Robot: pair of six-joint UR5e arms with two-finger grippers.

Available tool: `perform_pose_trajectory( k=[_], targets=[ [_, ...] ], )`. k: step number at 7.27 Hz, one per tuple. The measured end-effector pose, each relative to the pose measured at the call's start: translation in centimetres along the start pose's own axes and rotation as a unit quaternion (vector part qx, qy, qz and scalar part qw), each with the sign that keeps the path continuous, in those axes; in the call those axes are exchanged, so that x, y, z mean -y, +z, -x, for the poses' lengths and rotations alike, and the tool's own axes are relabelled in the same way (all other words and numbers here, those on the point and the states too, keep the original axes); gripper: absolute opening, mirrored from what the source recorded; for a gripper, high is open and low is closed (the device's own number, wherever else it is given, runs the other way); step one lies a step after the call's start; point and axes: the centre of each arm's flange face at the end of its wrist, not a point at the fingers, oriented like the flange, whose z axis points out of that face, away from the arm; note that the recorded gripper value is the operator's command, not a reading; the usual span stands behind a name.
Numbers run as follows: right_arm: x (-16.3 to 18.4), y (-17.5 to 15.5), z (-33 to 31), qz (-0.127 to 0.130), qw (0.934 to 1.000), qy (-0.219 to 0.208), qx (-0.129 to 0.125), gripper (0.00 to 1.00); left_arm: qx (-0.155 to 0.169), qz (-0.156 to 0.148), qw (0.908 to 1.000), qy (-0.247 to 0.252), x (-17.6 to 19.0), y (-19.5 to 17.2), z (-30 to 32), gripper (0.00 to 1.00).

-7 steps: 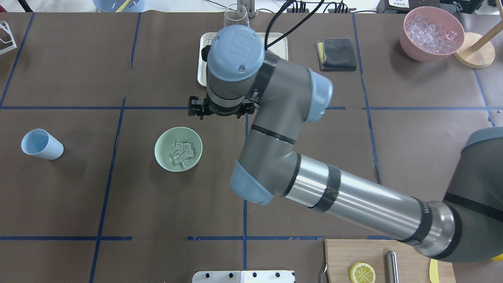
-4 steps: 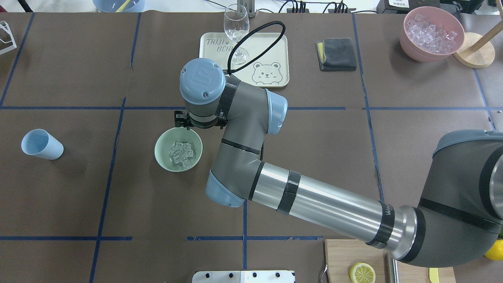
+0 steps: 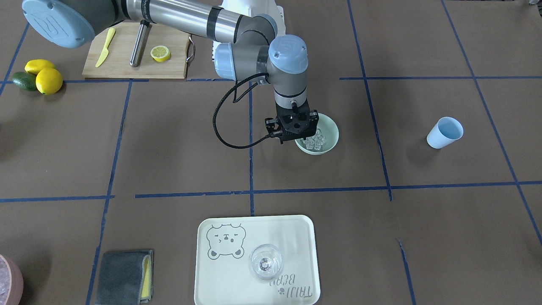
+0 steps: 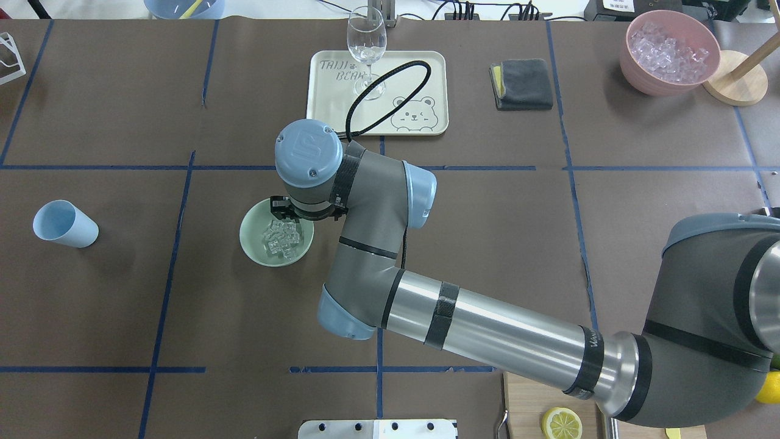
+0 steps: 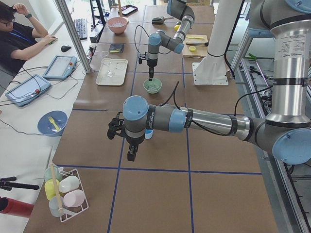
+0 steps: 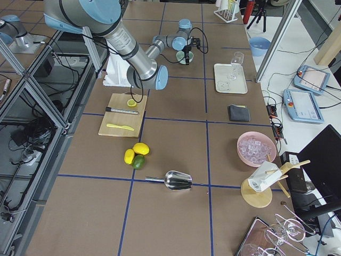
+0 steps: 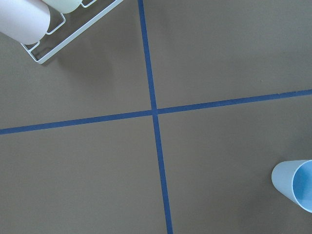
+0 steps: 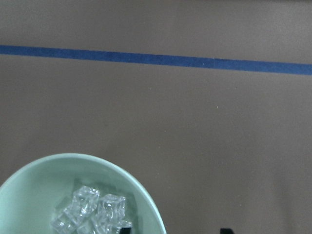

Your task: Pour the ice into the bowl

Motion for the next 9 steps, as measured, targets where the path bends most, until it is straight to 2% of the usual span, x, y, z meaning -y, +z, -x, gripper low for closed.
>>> perform_pose_trajectory(
  k=[5,7,9],
  targets=[
    [-0.4,-0.8,0.6,0.000,0.9997,-0.021,0.009,0.00,0.000,0.001,1.0000,-0.001,0.0,0.1,0.1,1.00],
    [2.1,-3.5,-1.7,-0.020,0.9989,-0.038,0.020,0.00,-0.001,0.003,1.0000,-0.003,-0.1,0.3,0.3,1.00],
    [4.9,-7.6,-9.7,-0.027,0.9972,-0.054,0.044,0.00,-0.001,0.004,1.0000,-0.004,-0.1,0.4,0.4,1.00]
  ],
)
